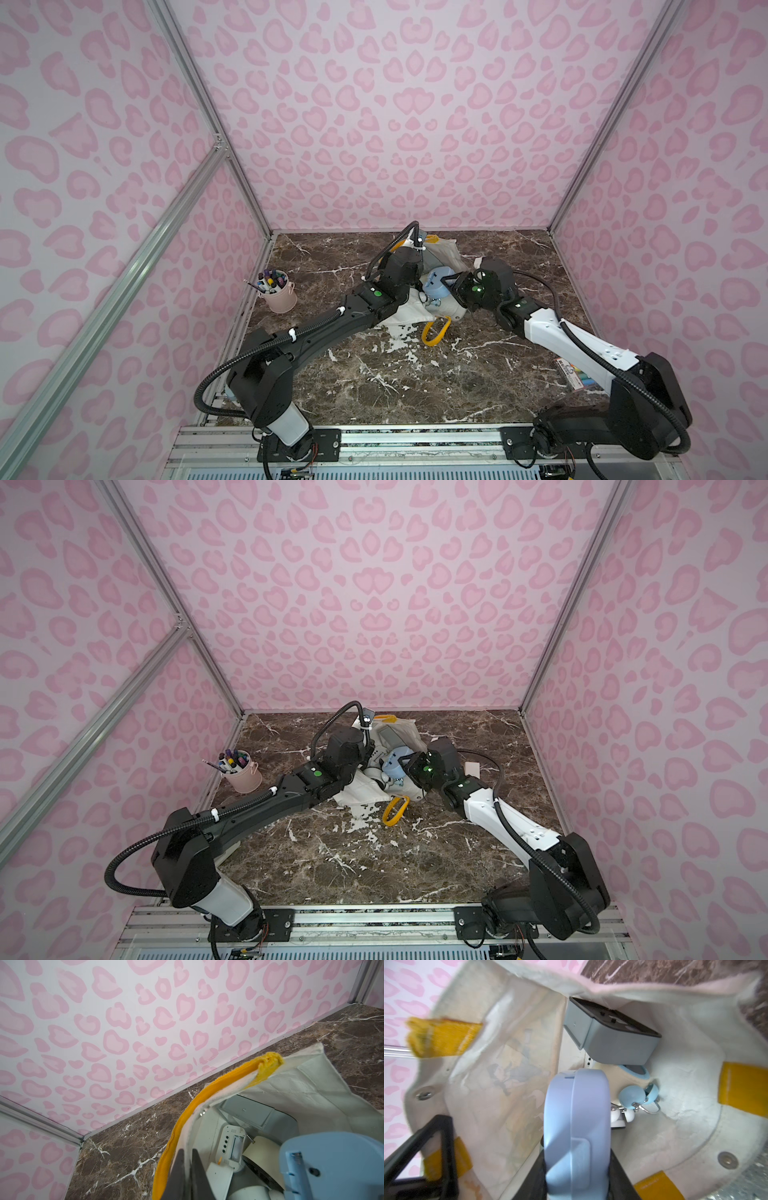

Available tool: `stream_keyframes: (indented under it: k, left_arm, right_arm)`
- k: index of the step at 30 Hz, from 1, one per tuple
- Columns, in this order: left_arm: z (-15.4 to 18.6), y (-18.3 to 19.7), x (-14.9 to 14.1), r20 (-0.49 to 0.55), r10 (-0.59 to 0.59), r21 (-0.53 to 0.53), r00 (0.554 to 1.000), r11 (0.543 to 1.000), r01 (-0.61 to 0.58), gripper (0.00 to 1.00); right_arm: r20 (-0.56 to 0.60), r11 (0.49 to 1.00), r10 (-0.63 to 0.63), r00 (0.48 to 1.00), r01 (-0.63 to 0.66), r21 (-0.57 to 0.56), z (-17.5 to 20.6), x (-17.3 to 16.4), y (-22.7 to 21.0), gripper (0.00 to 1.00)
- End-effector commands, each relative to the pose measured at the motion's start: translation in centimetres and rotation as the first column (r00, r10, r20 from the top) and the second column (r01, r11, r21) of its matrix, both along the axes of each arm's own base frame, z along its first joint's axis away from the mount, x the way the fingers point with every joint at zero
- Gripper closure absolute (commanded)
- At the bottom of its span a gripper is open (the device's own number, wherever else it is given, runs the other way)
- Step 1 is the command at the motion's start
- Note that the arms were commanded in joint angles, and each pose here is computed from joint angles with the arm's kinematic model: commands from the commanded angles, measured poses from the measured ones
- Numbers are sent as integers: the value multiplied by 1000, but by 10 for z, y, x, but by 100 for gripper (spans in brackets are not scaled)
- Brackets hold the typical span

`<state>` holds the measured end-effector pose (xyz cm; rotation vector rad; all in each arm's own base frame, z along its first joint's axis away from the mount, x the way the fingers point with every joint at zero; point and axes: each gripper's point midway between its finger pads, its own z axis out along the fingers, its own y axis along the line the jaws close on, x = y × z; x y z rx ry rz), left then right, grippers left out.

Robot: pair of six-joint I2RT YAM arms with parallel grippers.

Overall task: Take the alarm clock out of the canvas bag
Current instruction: Pick up the alarm from the canvas bag, then place the alarm at the center of the board.

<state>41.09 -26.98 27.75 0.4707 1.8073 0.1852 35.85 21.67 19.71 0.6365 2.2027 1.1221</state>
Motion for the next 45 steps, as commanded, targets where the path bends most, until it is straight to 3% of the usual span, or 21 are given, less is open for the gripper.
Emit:
stream_keyframes:
  k: [1, 13, 21, 32, 45]
  left_arm:
    - [6, 8, 4, 14, 44, -10, 999, 999, -44, 97]
    - [6, 22, 1, 24, 67, -5, 997, 998, -66, 97]
    - [5, 28, 0, 26, 84, 10, 996, 996, -84, 97]
    - [4, 40, -4, 29, 112, 21, 993, 993, -112, 97]
    - [4, 65, -9, 30, 158, 26, 987, 987, -159, 97]
  right_arm:
    - [91, 1000, 4, 996, -3, -5, 12, -1, -11, 82]
    - [102, 985, -158, 982, 164, -57, -11, -28, -93, 82]
    - [59, 972, -217, 974, 222, -82, -40, -41, -123, 82]
    - [-54, 964, -217, 975, 205, -172, -82, -46, -133, 83]
    - [-113, 969, -159, 981, 133, -207, -106, -27, -131, 82]
